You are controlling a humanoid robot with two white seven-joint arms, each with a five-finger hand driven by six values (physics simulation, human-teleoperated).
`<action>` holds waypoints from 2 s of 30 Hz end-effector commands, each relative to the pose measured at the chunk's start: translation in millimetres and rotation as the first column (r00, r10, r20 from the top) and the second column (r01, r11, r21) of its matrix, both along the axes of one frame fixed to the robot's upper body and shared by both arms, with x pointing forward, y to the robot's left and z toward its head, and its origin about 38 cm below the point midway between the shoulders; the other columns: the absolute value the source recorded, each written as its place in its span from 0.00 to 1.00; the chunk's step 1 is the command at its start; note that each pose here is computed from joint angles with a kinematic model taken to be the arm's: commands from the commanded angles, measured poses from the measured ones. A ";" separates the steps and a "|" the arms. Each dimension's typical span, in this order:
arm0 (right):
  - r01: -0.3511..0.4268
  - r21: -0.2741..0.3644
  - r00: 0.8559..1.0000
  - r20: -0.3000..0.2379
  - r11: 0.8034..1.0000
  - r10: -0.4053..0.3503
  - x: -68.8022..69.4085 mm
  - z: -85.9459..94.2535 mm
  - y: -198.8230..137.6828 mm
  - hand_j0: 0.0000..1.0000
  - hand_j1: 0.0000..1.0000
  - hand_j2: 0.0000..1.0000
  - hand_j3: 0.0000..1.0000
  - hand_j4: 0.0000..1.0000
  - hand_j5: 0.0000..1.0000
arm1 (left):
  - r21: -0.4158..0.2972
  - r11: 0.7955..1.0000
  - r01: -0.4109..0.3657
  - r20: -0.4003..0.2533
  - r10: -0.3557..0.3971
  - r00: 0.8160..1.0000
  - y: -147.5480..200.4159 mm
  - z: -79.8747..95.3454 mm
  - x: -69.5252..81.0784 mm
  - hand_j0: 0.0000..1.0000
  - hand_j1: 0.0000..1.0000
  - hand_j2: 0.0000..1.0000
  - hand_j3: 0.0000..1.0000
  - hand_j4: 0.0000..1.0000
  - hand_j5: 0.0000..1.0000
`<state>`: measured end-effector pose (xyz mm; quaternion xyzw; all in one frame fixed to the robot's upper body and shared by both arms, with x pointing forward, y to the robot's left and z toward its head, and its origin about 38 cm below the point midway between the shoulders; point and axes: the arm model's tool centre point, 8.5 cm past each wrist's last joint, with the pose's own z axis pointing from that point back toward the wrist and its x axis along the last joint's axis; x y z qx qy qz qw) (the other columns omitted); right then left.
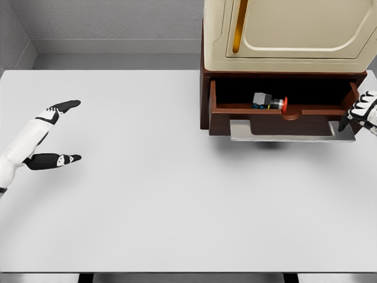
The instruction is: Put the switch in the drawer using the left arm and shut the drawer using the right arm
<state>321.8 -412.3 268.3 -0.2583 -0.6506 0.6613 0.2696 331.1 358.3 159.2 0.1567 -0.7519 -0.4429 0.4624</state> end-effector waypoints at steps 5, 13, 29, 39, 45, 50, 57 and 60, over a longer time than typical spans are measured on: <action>-0.004 -0.025 1.000 -0.022 1.000 0.003 -2.2 -6.7 -0.1 0.36 0.36 0.36 0.36 0.36 0.36 | -0.011 1.000 -0.001 0.002 0.001 1.000 -0.2 0.6 -0.1 1.00 1.00 1.00 1.00 1.00 1.00; 0.011 -0.034 0.999 -0.030 0.999 -0.012 -2.1 -21.6 -2.7 0.36 0.36 0.36 0.36 0.36 0.36 | -0.013 1.000 -0.001 0.001 0.001 1.000 -0.4 -0.1 -0.1 1.00 1.00 1.00 1.00 1.00 1.00; 0.078 0.041 0.997 -0.001 0.996 -0.078 20.0 -32.7 -2.9 0.37 0.37 0.37 0.37 0.37 0.37 | -0.013 0.999 -0.034 0.008 0.034 0.999 10.6 2.4 -2.4 1.00 1.00 1.00 1.00 1.00 1.00; 0.084 0.068 0.996 -0.011 0.994 -0.083 47.8 -55.1 10.2 0.38 0.38 0.38 0.38 0.38 0.38 | -0.012 0.999 -0.034 0.009 0.034 0.999 10.4 2.8 -2.4 1.00 1.00 1.00 1.00 1.00 1.00; 0.114 0.079 0.993 0.035 0.990 -0.117 61.8 -38.1 0.8 0.38 0.38 0.38 0.38 0.38 0.38 | -0.012 0.999 -0.034 0.009 0.034 0.999 10.4 2.8 -2.4 1.00 1.00 1.00 1.00 1.00 1.00; 0.115 0.097 0.992 0.045 0.989 -0.120 67.3 -37.6 4.0 0.39 0.39 0.39 0.39 0.39 0.39 | -0.012 0.999 -0.034 0.009 0.034 0.999 10.4 2.8 -2.4 1.00 1.00 1.00 1.00 1.00 1.00; 0.131 0.129 0.988 0.060 0.983 -0.139 77.0 -35.8 4.3 0.40 0.40 0.40 0.40 0.40 0.40 | -0.012 0.999 -0.034 0.009 0.034 0.999 10.4 2.8 -2.4 1.00 1.00 1.00 1.00 1.00 1.00; 0.130 0.130 0.988 0.069 0.983 -0.140 78.5 -31.9 3.7 0.40 0.40 0.40 0.40 0.40 0.40 | -0.012 0.999 -0.034 0.009 0.034 0.999 10.4 2.8 -2.4 1.00 1.00 1.00 1.00 1.00 1.00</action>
